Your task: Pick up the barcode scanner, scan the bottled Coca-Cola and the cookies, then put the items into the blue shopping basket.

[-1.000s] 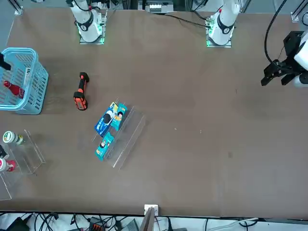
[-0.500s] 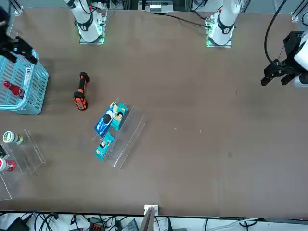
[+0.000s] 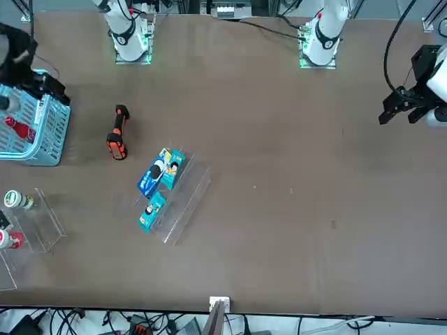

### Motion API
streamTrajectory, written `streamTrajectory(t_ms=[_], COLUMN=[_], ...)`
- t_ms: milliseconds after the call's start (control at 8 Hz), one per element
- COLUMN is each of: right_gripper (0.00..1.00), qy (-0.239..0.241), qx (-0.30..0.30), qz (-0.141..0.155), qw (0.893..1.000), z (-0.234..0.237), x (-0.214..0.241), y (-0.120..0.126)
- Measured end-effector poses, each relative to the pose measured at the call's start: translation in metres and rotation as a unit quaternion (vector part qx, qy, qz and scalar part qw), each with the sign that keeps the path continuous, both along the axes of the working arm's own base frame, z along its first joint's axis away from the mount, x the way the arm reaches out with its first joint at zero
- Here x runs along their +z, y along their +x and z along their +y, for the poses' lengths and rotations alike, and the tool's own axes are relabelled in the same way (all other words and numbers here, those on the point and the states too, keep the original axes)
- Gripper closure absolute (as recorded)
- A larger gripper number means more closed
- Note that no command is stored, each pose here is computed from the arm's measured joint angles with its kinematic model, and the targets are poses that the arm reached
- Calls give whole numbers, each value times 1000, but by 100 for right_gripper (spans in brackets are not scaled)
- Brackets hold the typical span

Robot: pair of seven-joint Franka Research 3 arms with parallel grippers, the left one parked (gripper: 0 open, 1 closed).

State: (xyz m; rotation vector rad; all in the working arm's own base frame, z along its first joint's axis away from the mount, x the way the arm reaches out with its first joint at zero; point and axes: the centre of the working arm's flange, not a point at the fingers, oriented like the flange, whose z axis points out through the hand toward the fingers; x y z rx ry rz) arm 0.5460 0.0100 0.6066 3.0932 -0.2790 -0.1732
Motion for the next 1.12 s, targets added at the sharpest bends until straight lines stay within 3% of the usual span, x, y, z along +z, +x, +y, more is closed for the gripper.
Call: streamTrajectory(t_ms=[250,625,1125], right_gripper=[0,0,0], qy=[3,17,14], qx=[7,33,43], qz=[12,7,9], qw=[1000,999,999], z=[-15,-36,-28], x=[-19,-19,-24], y=[12,13,17])
